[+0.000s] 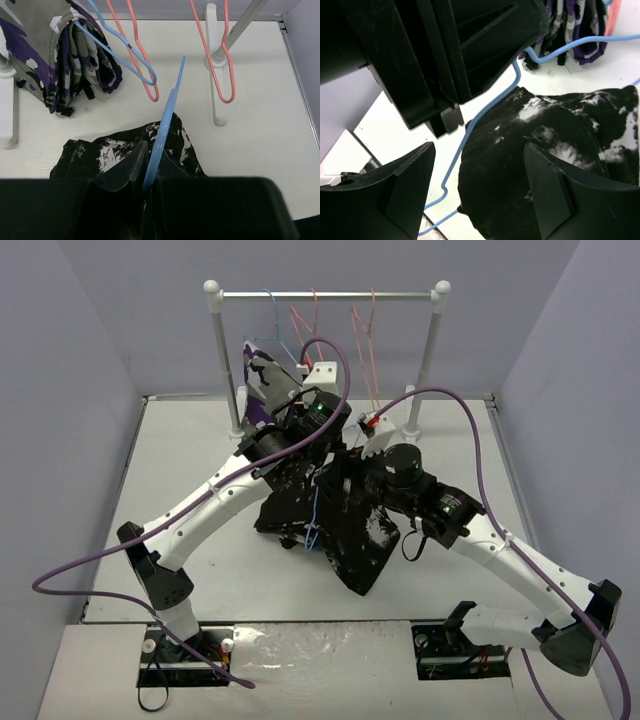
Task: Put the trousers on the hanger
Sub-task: Place the hanger at the clothesline.
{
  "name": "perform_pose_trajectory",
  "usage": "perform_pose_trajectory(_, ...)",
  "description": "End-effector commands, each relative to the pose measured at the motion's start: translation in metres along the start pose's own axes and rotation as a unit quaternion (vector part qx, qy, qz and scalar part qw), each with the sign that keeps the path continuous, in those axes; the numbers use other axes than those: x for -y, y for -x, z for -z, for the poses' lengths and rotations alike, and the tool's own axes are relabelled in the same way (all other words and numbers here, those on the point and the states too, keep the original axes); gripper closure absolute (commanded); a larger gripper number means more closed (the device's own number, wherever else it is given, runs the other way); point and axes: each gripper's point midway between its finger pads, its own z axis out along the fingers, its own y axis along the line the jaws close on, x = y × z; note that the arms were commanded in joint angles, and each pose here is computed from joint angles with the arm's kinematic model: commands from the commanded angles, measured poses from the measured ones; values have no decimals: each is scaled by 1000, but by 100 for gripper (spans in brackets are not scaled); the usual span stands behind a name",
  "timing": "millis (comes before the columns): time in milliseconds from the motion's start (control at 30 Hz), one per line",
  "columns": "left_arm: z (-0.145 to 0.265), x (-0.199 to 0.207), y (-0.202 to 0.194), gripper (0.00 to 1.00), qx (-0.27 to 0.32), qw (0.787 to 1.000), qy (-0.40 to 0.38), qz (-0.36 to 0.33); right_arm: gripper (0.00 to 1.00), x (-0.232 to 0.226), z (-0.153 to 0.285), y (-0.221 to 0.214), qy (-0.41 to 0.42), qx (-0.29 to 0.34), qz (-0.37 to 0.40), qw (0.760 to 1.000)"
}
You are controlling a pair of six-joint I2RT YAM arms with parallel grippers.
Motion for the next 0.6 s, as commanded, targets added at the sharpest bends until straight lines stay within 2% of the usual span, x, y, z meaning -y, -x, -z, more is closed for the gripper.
perform_pose_trajectory(0, 40, 3, 73, 100, 100, 992, -47, 58, 33, -19, -12, 26, 32, 51, 11, 998)
perform_pose_trajectory(167, 54, -7, 82, 100, 110, 993, -43, 24, 34, -22, -12, 27, 33, 49, 11, 998)
perform_pose_trajectory(367, 97, -41, 99, 100, 121, 992, -25, -22, 32, -19, 29, 38, 19, 58, 1, 998)
perform_pose_trajectory(567, 149, -75, 111, 100, 134, 989, -37, -46, 29, -18, 82, 66, 4, 98, -7, 995)
